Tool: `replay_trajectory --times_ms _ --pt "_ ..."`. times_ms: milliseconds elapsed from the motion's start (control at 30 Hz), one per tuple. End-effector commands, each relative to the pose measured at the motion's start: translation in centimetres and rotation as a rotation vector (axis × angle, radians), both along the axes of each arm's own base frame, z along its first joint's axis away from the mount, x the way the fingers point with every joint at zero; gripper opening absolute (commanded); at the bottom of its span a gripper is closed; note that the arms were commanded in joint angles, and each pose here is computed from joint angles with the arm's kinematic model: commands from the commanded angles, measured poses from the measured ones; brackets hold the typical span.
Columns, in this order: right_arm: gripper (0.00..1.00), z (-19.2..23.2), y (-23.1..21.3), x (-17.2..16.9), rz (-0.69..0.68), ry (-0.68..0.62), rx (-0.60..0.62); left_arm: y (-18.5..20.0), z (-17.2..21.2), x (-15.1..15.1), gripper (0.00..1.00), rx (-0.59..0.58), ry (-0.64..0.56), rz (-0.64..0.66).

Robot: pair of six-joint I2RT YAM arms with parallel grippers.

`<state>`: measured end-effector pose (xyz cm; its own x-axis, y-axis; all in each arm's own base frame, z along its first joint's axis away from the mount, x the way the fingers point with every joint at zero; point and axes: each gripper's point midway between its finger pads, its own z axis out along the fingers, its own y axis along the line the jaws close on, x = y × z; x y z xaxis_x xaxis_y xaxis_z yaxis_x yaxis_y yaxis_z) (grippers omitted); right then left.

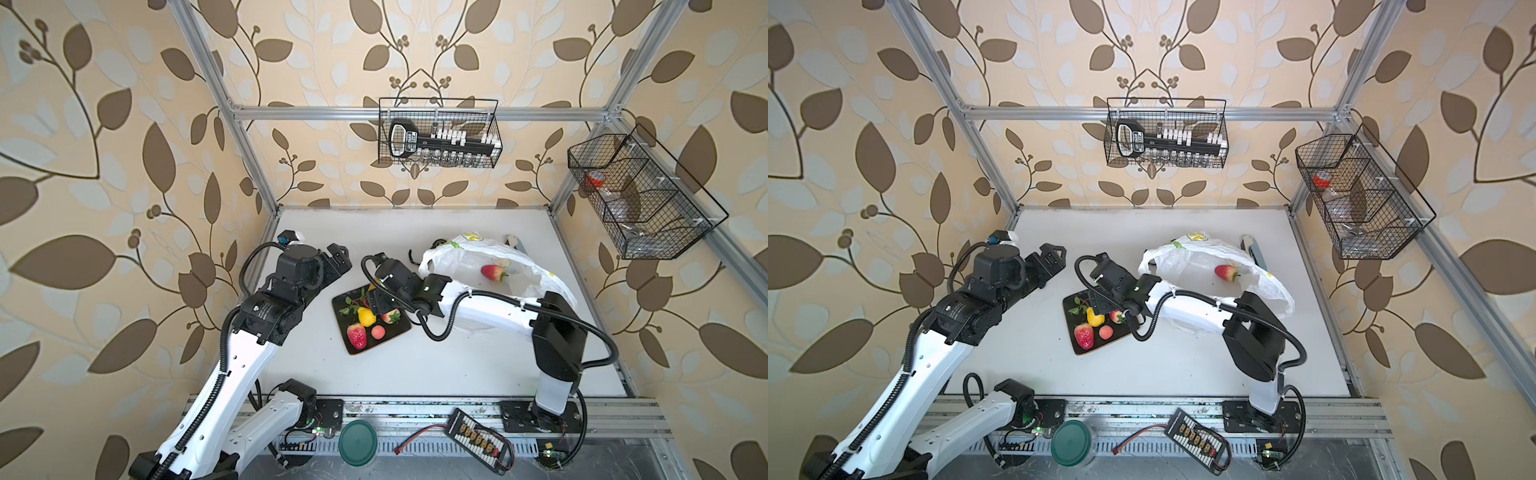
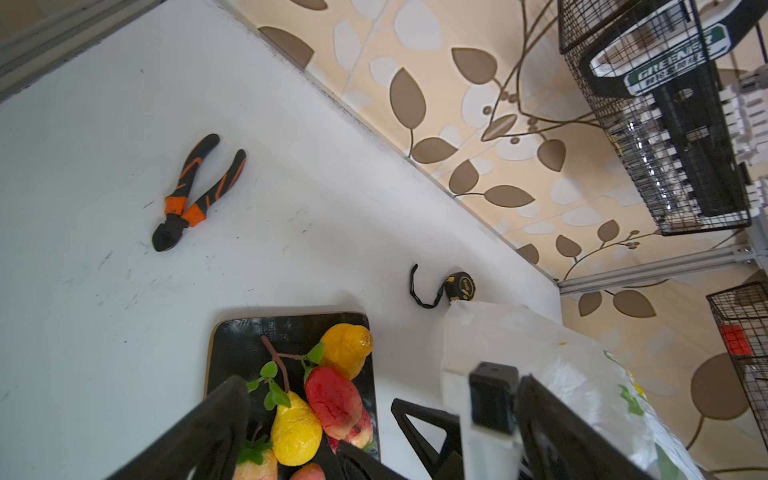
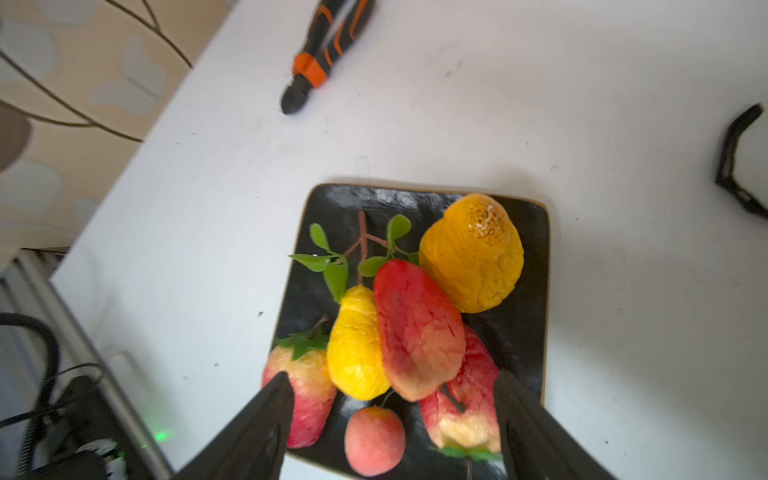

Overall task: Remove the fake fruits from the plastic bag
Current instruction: 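Lower the red pear onto the black mat and open the right gripper, then reach the right gripper back into the bag toward the last red pear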

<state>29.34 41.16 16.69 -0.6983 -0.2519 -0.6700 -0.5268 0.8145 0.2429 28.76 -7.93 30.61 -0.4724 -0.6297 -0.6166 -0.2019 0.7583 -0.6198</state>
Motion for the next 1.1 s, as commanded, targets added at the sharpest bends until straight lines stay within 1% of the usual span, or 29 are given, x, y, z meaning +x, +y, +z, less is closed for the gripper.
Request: replay_trajectory --times_ms 0,200,300,367,433,500,600,700,800,900,967,1067 --pt "0.76 5.2 -0.5 -1.8 0.058 -0.067 0.089 -1.7 2.1 1.4 0.99 -0.039 -0.082 -0.077" --pt "0.71 12.6 -3.6 -4.7 0.081 -0.111 0.216 -2.6 2.6 2.5 0.99 -0.002 -0.089 -0.127" --pt "0.69 14.9 -6.4 -5.7 0.045 -0.131 0.225 -3.5 2.5 3.0 0.98 -0.008 -0.093 -0.167" --pt "0.67 15.7 -8.7 -6.0 -0.008 -0.144 0.212 -4.8 2.7 3.2 0.96 -0.020 -0.110 -0.243" --pt "0.65 15.7 -11.7 -6.3 -0.090 -0.149 0.176 -6.6 2.9 3.3 0.94 -0.052 -0.118 -0.332" --pt "0.62 14.8 -14.7 -6.4 -0.173 -0.150 0.134 -8.5 2.8 3.1 0.94 -0.063 -0.125 -0.414" --pt "0.54 11.6 -19.2 -6.0 -0.323 -0.106 0.057 -12.0 2.6 2.4 0.94 -0.017 -0.155 -0.551" --pt "0.51 8.8 -22.4 -5.3 -0.456 -0.054 0.035 -15.6 2.3 1.5 0.93 0.006 -0.166 -0.686" --pt "0.50 6.6 -23.9 -4.5 -0.540 -0.028 0.020 -18.6 1.8 0.7 0.94 -0.003 -0.165 -0.804" --pt "0.52 4.6 -24.6 -3.4 -0.603 -0.017 0.009 -20.7 1.6 0.0 0.95 -0.028 -0.167 -0.891" --pt "0.52 3.0 -24.9 -2.7 -0.627 -0.006 0.001 -21.5 1.5 -0.3 0.95 -0.036 -0.167 -0.923" --pt "0.53 0.8 -24.7 -1.4 -0.623 0.002 -0.001 -22.5 1.1 -0.8 0.95 -0.036 -0.161 -0.970"
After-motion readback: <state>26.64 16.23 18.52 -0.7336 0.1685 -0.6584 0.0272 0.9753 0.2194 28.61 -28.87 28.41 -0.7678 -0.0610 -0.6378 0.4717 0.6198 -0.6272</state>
